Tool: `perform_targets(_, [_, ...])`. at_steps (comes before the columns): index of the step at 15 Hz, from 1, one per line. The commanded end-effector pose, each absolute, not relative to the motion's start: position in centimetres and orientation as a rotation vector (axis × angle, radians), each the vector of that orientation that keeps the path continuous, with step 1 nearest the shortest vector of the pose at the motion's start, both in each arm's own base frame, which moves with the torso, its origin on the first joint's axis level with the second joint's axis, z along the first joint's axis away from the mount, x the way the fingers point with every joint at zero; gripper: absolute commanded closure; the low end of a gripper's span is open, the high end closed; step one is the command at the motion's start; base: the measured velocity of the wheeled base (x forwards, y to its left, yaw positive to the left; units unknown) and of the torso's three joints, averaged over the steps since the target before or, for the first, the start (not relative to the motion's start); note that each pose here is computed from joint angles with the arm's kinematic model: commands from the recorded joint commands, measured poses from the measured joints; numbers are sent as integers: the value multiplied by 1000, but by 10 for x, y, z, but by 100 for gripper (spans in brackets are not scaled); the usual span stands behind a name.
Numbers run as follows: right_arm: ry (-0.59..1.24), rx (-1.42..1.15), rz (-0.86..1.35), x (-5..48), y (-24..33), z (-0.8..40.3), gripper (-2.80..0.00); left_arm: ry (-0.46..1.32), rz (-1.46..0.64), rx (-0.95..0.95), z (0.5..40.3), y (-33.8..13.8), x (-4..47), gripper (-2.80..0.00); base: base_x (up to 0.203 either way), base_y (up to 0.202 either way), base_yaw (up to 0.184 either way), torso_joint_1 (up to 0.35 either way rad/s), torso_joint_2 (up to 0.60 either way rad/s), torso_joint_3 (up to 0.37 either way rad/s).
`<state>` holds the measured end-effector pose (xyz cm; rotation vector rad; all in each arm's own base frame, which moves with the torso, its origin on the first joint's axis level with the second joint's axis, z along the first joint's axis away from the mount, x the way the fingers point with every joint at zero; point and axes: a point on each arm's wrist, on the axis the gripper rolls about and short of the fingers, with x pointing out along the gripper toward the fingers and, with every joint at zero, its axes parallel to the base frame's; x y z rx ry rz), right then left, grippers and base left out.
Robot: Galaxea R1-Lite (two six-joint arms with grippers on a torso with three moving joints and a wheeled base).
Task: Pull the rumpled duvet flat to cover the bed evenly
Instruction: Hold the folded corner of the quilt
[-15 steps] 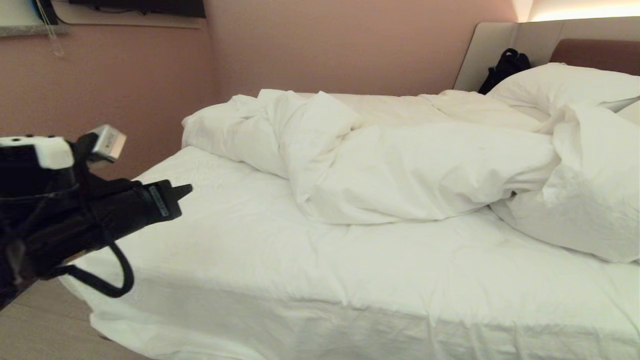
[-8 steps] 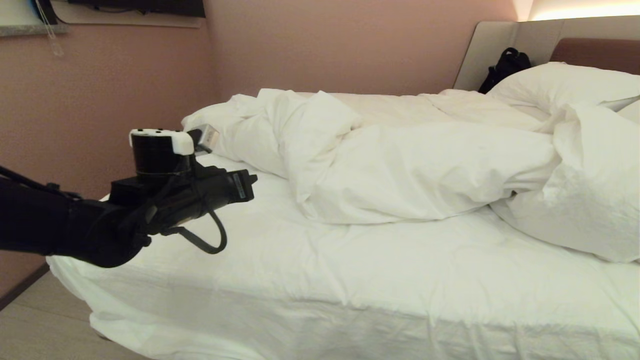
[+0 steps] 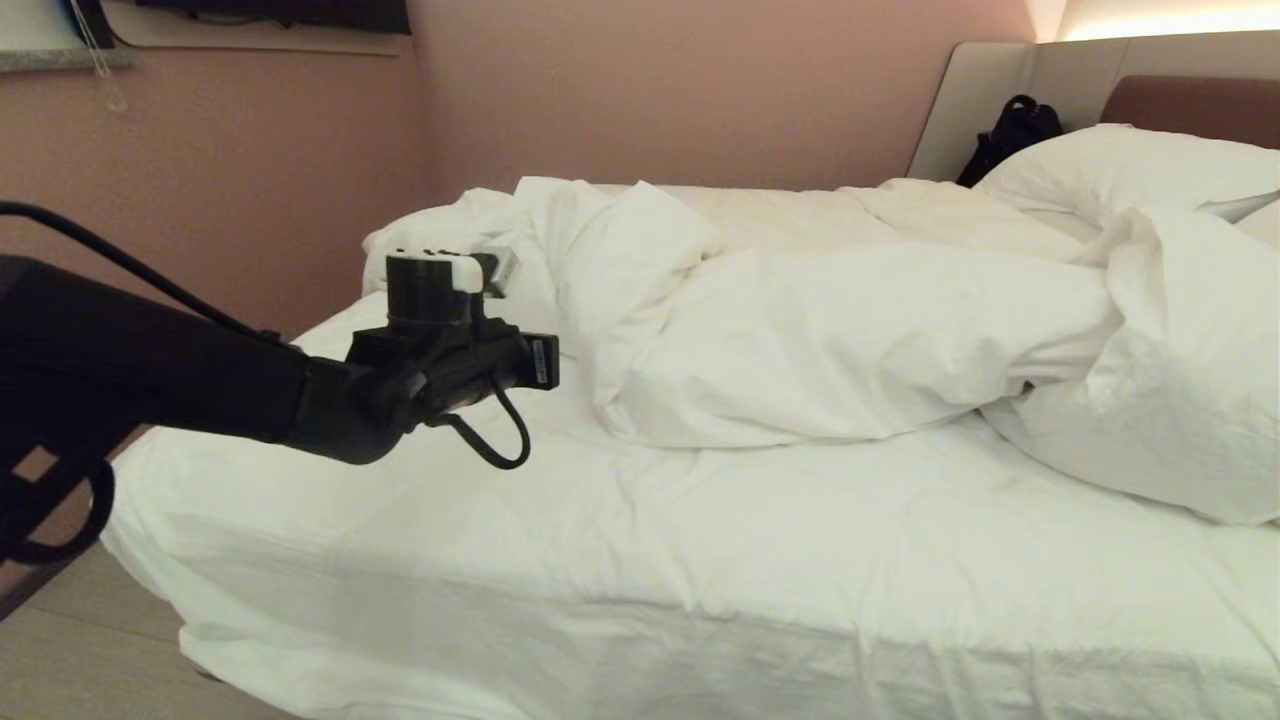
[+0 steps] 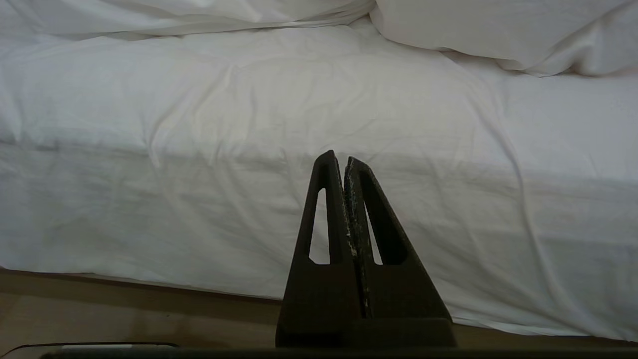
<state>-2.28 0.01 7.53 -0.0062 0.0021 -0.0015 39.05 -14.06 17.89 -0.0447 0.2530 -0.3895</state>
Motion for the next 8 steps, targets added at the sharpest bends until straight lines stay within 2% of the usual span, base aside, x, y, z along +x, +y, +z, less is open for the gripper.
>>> perform_targets(1, [2,-6,-1,-23,0,75,0,248,-398,-32,177,-157,406,0,0,0,0,0,0,0])
perform_targets(8, [2,-6,-2,-23,0,75,0,233,-402,40,183,-192,429,0,0,0,0,0,0,0])
